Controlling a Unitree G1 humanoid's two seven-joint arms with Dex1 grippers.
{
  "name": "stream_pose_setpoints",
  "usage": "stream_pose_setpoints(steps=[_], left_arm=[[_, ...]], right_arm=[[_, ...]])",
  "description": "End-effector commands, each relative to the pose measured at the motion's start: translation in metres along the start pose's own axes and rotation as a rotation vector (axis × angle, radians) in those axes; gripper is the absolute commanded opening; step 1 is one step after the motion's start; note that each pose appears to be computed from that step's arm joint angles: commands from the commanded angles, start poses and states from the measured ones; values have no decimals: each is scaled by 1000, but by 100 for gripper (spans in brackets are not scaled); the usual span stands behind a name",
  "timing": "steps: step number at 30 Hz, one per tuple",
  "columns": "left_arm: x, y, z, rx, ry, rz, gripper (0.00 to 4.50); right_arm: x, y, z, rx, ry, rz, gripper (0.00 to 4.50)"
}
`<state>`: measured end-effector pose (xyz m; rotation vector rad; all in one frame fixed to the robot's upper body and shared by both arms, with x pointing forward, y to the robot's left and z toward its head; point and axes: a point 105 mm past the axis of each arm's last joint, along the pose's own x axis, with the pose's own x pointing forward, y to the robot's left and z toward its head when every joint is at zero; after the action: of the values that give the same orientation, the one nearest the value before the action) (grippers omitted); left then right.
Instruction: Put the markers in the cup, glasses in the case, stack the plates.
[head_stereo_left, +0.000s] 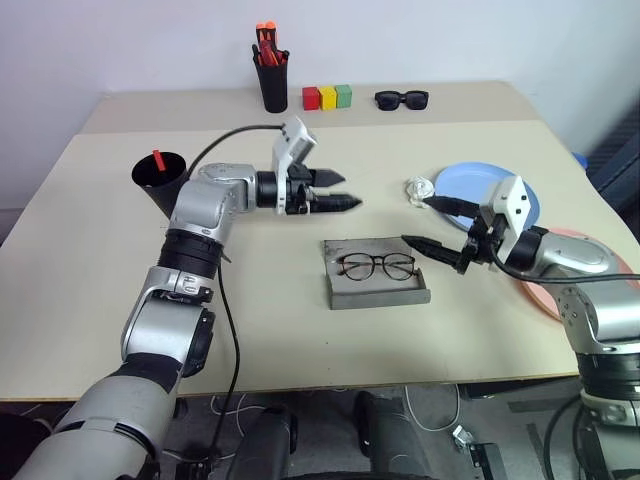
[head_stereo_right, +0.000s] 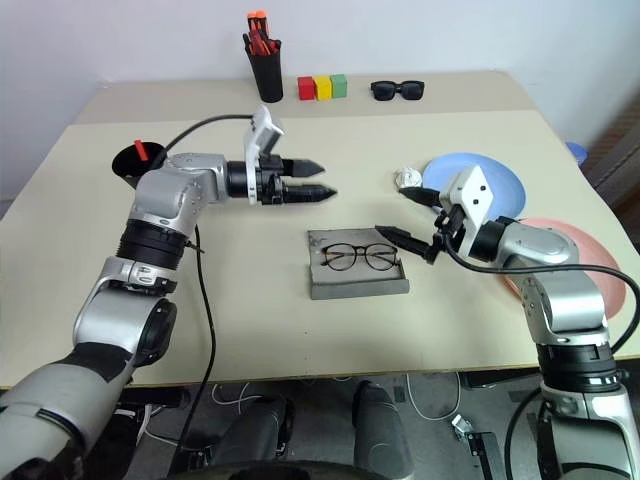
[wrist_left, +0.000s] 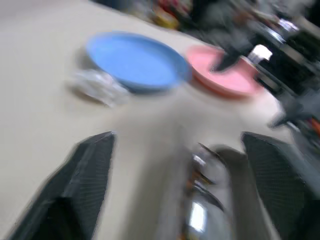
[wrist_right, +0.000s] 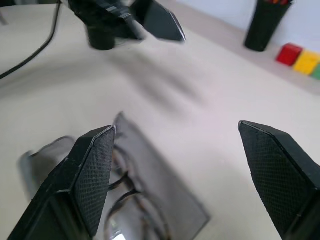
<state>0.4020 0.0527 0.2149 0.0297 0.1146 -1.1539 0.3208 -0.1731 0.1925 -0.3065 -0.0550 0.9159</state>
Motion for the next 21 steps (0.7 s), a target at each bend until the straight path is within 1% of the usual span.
stream_pose_setpoints(steps=[1, 2, 4, 9, 12, 15, 17, 18, 21], left_arm=[[-4, 23, -12, 16, -13, 160, 158], [-3, 24, -18, 25, 3, 161, 104], [0, 24, -23, -6, -7, 161, 2], [9, 25, -39, 6, 24, 181, 2], [20, 15, -55, -11, 65, 137, 2], [26, 13, -60, 6, 81, 133, 2], [28, 11, -55, 0, 56, 116, 2], [28, 9, -49, -11, 23, 104, 2], [23, 4, -21, -16, -119, 49, 2]], right_arm=[[2, 4, 10, -27, -29, 33, 401], [2, 7, 8, -23, -21, 47, 401], [1, 8, 5, -31, -7, 50, 401], [2, 1, 6, -25, -16, 10, 401], [3, 3, 3, -28, -6, 14, 401], [3, 3, 3, -30, -6, 13, 401], [3, -1, 3, -46, -3, -11, 401], [3, -7, 2, -55, 2, -46, 401], [4, -23, -5, -20, 23, -126, 401]])
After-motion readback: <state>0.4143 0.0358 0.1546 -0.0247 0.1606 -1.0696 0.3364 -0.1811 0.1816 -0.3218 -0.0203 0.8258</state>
